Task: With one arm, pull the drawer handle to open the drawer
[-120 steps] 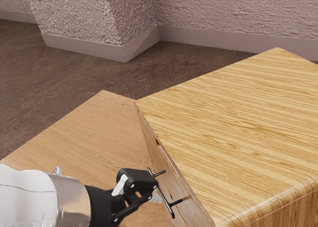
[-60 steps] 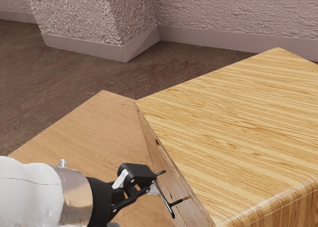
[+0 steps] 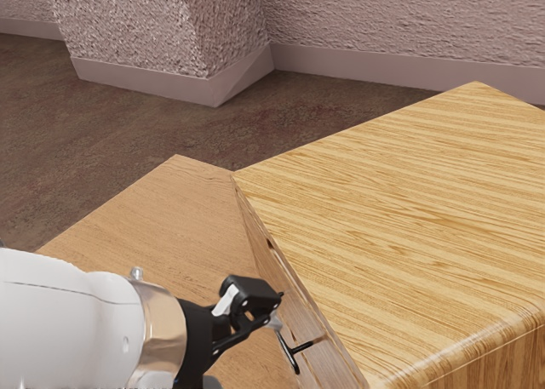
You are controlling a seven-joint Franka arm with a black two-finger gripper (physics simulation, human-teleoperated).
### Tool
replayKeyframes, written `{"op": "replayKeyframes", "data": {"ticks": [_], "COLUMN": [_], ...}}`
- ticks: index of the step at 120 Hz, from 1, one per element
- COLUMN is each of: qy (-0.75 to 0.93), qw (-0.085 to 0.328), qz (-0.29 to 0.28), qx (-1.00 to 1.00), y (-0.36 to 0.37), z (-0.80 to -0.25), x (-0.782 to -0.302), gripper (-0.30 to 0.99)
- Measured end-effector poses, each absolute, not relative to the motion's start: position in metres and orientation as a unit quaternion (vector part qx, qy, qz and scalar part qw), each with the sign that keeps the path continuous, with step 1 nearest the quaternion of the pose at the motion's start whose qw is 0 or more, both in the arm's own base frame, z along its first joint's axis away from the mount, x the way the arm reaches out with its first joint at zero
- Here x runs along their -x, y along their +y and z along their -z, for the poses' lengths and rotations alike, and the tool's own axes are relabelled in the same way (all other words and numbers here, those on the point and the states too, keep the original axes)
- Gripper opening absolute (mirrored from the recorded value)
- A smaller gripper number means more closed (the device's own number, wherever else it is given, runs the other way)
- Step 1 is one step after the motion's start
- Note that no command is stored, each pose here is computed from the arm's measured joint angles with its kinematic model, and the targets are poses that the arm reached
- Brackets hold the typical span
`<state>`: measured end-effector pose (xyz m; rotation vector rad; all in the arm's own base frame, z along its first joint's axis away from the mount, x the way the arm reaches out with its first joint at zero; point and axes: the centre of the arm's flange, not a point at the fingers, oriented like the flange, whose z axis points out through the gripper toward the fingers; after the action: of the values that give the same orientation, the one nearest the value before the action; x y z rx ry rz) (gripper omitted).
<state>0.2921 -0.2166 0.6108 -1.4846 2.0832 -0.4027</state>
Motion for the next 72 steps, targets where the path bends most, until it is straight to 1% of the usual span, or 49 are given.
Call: {"op": "replayKeyframes", "data": {"ticks": [25, 30, 43, 72], "qy": [0.765, 0.765, 0.765, 0.765], "qw": [0.270, 0.270, 0.269, 0.269], "qz": [0.152, 0.152, 0.155, 0.160], "qx": [0.564, 0.565, 0.564, 0.562], "y": [-0.204, -0.203, -0.202, -0.202], "z": [-0.603, -0.599, -0.595, -0.590], "x": [-0.301, -0.302, -0.302, -0.301], "gripper": [0.68, 0.70, 0.70, 0.68]}}
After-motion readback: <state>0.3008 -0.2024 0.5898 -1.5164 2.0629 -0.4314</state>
